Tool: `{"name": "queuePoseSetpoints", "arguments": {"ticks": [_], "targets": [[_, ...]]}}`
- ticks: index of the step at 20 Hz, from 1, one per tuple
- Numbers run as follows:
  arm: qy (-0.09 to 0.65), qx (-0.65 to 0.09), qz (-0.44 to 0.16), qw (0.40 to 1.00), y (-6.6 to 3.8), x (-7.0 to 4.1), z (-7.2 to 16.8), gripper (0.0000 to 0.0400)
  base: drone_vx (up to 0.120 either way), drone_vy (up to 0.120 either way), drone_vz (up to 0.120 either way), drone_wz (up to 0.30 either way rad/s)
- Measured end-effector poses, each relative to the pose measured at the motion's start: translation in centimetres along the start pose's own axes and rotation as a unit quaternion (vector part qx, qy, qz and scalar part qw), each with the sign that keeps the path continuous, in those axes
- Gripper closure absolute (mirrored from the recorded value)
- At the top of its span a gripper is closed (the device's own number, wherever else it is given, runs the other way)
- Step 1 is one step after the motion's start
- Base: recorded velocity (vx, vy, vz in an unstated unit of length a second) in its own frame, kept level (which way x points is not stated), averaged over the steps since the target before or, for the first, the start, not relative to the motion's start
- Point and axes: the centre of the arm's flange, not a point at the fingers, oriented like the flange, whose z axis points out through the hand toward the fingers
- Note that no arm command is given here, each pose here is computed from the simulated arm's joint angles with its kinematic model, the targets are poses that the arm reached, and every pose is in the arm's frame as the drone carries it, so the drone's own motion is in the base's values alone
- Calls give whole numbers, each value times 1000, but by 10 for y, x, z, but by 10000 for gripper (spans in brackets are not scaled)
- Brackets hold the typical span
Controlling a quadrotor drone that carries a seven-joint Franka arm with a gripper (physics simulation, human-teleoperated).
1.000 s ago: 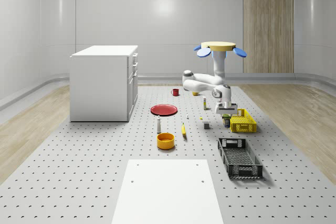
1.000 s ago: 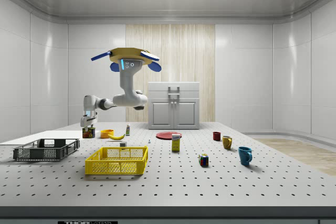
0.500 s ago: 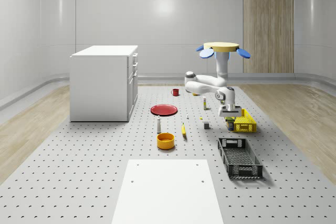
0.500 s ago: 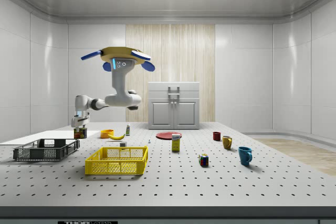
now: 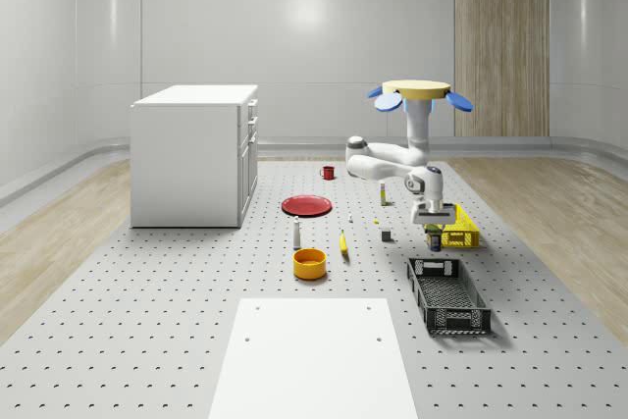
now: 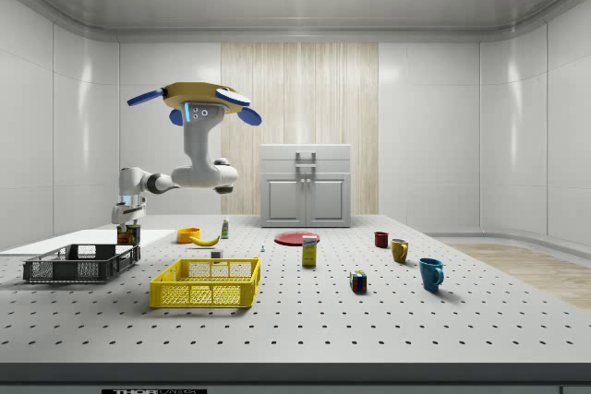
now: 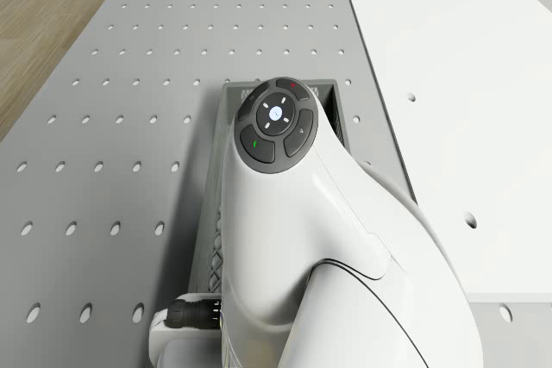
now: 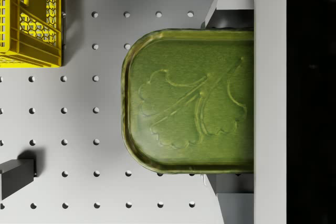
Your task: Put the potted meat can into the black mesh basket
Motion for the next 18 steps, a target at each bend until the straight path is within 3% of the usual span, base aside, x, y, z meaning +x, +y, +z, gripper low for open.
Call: {"name": "queuePoseSetpoints", "arguments": {"ticks": [6,18], "targets": [[0,0,0,1000,0,0,0,109,120,0,0,0],[0,0,0,1000,0,0,0,109,120,0,-40,0]]}}
